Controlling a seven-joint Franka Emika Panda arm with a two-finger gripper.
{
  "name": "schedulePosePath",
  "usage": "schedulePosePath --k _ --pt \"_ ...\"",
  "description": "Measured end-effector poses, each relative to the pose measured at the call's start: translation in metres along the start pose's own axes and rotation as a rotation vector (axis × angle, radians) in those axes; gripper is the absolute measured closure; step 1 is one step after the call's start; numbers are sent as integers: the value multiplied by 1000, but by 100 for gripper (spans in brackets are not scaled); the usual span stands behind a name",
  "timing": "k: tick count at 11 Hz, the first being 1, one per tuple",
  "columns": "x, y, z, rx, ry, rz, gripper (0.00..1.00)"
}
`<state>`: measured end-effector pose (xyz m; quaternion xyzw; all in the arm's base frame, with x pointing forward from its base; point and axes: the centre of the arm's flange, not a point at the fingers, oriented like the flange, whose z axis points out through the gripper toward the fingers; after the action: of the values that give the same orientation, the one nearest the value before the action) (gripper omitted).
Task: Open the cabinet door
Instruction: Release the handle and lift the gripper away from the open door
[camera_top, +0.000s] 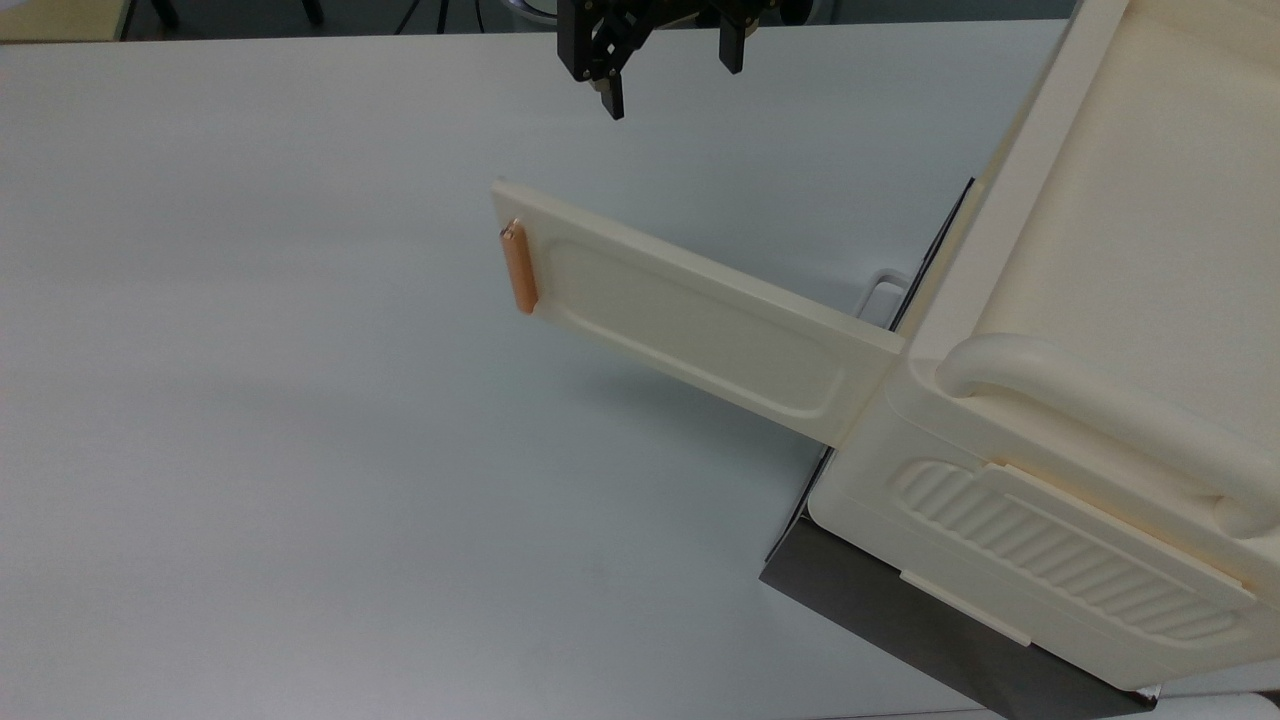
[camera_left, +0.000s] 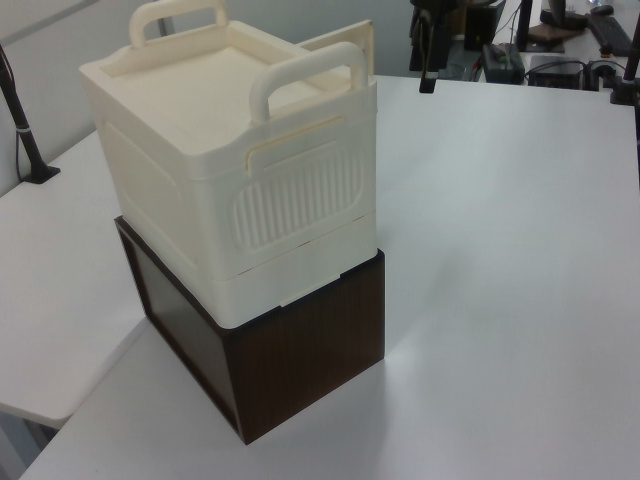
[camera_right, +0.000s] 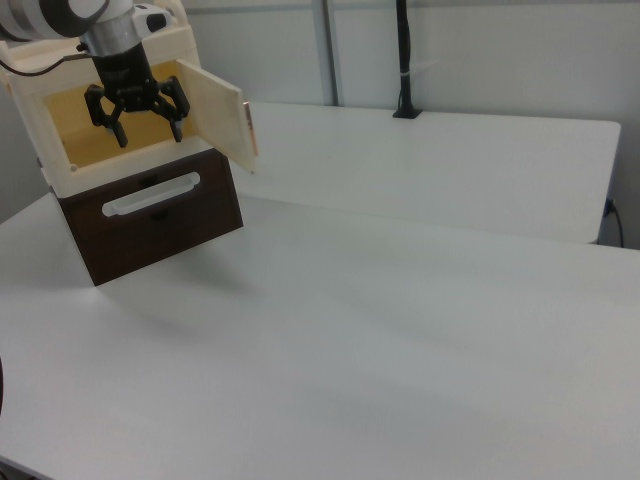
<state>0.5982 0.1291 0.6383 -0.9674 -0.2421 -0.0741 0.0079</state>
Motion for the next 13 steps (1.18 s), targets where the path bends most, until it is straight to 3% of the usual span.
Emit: schedulePosePath --k 2,6,11,13 --pt "2 1 0 -4 15 10 0" --pt "16 13 4 -43 142 25 0" --pt "9 34 14 -80 115 62 0" --pt "0 32 24 -58 25 130 0"
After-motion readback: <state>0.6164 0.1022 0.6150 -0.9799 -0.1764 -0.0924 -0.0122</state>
